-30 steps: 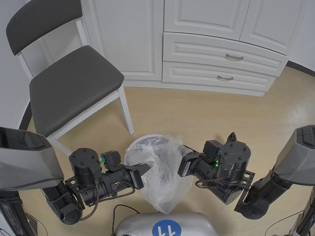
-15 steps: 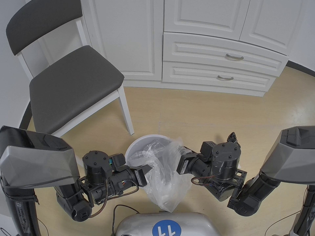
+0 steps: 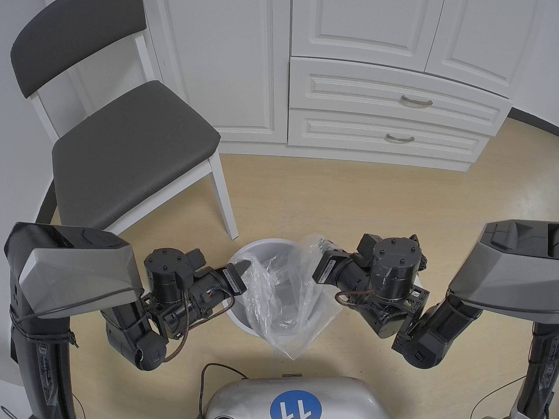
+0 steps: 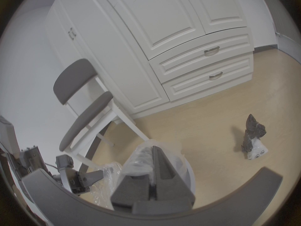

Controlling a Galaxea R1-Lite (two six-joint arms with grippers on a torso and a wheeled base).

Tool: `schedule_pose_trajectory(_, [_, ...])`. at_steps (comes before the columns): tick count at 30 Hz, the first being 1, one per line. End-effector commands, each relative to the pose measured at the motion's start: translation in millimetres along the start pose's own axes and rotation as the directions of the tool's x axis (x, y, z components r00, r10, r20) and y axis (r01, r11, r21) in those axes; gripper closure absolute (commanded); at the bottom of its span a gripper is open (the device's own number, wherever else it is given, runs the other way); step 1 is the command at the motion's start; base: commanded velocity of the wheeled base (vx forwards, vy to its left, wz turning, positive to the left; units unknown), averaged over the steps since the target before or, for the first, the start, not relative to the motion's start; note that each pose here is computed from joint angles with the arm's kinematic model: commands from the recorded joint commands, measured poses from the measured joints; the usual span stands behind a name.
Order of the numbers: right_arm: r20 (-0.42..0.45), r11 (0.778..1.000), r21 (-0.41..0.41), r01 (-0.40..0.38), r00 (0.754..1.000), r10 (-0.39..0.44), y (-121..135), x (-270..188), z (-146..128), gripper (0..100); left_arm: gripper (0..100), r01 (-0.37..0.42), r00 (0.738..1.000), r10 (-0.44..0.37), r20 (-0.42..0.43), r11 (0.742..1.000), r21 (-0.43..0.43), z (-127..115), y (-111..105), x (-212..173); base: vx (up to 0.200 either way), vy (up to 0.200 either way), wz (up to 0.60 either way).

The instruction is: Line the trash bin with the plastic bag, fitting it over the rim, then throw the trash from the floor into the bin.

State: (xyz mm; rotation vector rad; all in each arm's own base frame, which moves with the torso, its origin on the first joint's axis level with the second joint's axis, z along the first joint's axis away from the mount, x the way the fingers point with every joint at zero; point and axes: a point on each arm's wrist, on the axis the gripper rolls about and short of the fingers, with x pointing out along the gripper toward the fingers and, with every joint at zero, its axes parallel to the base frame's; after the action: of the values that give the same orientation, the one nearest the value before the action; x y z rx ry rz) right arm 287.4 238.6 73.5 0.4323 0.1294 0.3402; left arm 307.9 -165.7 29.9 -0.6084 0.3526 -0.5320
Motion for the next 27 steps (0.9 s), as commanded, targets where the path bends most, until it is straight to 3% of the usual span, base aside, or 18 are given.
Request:
schedule_pose_trajectory(1, [0.045,0.999,0.039,0.033,0.998,-0.035,-11,24,-3,100,100,-0.014,0.997,0.014,0.081,1.0,-0.005,26,8,-4,0.0,0.0,0.0])
schedule_pose_trajectory(9, [0.069,0.986,0.039,0.16,0.984,-0.162,-57,60,-18,100,100,-0.04,0.99,0.038,0.136,0.999,0.007,48,18,-13,0.0,0.0,0.0])
schedule_pose_trajectory(15, [0.043,0.981,0.018,0.194,0.98,-0.195,-70,67,-30,100,100,-0.037,0.994,0.032,0.102,0.999,0.039,44,19,-19,0.0,0.0,0.0])
schedule_pose_trajectory(20, [0.029,0.985,0.009,0.172,0.985,-0.172,-61,60,-33,100,100,-0.036,0.997,0.032,0.065,0.998,0.061,34,19,-18,0.0,0.0,0.0])
schedule_pose_trajectory(22, [0.008,0.993,0.01,0.116,0.993,-0.117,-37,48,-38,100,100,-0.03,0.999,0.029,0.026,0.998,0.061,22,18,-16,0.0,0.0,0.0])
schedule_pose_trajectory(27, [-0.042,0.998,0.052,0.042,0.998,-0.04,-8,32,-56,100,100,-0.039,0.999,0.042,-0.034,0.997,0.066,2,22,-9,0.0,0.0,0.0])
